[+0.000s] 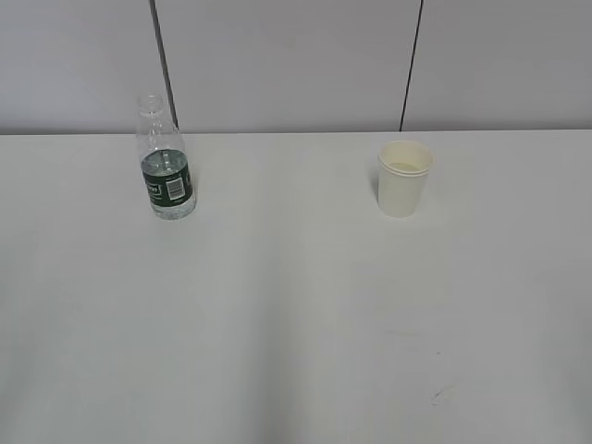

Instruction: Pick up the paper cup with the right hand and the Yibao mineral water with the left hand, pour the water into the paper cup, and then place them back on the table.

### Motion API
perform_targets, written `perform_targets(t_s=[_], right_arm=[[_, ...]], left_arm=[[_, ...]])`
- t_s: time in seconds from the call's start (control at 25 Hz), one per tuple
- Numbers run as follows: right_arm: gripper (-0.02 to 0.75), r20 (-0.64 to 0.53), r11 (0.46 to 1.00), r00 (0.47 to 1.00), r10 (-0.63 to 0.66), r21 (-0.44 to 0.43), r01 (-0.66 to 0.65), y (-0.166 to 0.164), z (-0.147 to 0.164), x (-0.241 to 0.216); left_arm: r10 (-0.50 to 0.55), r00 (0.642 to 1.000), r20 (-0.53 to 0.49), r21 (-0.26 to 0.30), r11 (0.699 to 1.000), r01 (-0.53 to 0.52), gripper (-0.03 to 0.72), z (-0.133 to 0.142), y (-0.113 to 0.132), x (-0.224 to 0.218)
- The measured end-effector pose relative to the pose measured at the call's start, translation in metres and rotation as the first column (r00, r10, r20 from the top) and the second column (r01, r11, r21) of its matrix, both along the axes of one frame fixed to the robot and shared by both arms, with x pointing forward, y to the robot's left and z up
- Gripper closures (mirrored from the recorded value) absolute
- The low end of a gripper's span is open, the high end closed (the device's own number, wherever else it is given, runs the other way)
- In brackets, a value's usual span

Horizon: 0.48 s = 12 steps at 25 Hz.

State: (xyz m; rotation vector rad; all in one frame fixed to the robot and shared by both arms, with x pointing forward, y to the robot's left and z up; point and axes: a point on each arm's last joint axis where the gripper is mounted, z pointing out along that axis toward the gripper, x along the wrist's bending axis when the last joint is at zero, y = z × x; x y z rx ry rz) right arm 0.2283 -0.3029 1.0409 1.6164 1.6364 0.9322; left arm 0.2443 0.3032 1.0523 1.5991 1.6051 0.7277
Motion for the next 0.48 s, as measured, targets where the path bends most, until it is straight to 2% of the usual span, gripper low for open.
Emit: perform_targets(t_s=[0.28,0.48], right_arm=[[0.152,0.003,1.000,1.000,0.001,-0.001,-0.001,0.0001,-0.0002,0.0005],[0.152,0.007,1.000,1.000,-0.006,-0.013,0.006,-0.0011,0.0000,0.0007]], left_arm=[[0.018,1.000,0.006,0.031,0.999,-0.018,0.167,0.0002,0.0030,0.0004],[0.019,1.000,0.007,0.033,0.999,-0.019,0.171,0.0003,0.0031,0.0005]])
